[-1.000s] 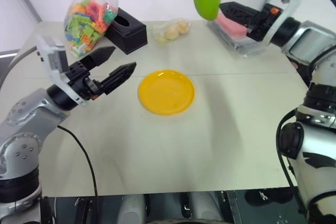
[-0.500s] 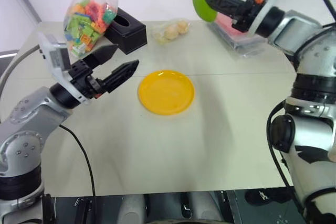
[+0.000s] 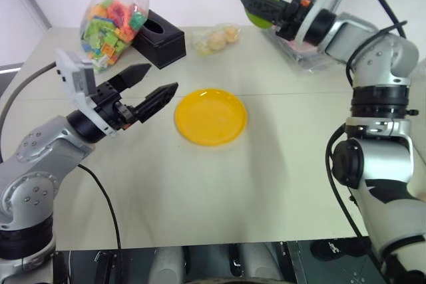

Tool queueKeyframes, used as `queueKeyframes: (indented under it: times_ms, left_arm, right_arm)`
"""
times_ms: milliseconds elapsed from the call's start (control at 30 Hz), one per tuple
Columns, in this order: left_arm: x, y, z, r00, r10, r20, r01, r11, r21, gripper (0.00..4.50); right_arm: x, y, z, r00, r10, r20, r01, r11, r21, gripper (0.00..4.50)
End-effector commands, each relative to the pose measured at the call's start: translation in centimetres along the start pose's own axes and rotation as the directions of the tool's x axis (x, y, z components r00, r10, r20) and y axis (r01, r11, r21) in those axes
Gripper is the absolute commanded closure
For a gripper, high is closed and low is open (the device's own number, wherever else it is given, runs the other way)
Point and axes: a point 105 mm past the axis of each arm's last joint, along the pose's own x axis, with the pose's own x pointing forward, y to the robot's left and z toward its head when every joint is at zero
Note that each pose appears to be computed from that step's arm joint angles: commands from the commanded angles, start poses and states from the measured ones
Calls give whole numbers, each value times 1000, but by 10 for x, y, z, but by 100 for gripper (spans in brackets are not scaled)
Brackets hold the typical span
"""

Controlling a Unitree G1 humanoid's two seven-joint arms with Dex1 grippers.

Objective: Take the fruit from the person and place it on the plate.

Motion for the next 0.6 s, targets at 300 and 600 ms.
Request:
queueKeyframes:
  times_ms: [300,600]
  left_arm:
    - [-3,-5,11,999,4,36,-6,999,53,0]
    - [-11,2,10,998,51,24,-53,997,61,0]
  right_arm:
    - [6,9,17,998,43,54,-41,998,-45,196]
    - [5,11,-5,999,37,3,-37,999,-11,196]
